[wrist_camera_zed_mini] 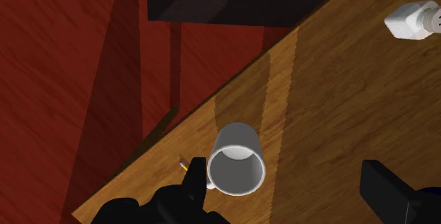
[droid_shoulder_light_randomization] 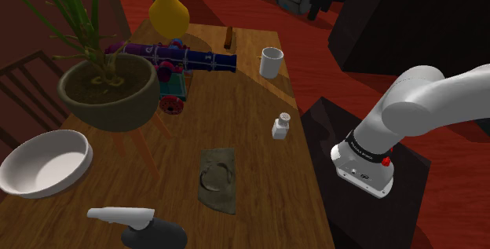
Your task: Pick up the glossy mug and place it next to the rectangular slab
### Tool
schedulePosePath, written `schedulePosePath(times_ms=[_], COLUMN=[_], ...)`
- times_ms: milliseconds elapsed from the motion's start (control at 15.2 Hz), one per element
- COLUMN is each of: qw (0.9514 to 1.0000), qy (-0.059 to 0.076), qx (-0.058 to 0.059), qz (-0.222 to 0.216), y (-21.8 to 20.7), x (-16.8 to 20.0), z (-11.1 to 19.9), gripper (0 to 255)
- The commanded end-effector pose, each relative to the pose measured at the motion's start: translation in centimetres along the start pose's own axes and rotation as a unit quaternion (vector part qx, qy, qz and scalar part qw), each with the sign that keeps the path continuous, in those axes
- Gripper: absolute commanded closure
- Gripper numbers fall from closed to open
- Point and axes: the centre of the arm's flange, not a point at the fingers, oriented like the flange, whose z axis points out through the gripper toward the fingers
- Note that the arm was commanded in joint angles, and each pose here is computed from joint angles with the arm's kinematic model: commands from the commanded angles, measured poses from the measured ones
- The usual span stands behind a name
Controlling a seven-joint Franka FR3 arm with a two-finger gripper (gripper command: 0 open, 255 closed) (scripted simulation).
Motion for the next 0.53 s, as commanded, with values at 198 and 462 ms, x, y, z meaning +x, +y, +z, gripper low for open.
schedulePosePath(times_ms=[198,462], qw=[1.0,0.9999], qy=[-0.004,-0.01], qx=[-0.003,-0.006], qz=[0.001,0.003], y=[-0.3,-0.7], x=[2.1,4.8], z=[3.4,8.1], gripper=[0,0])
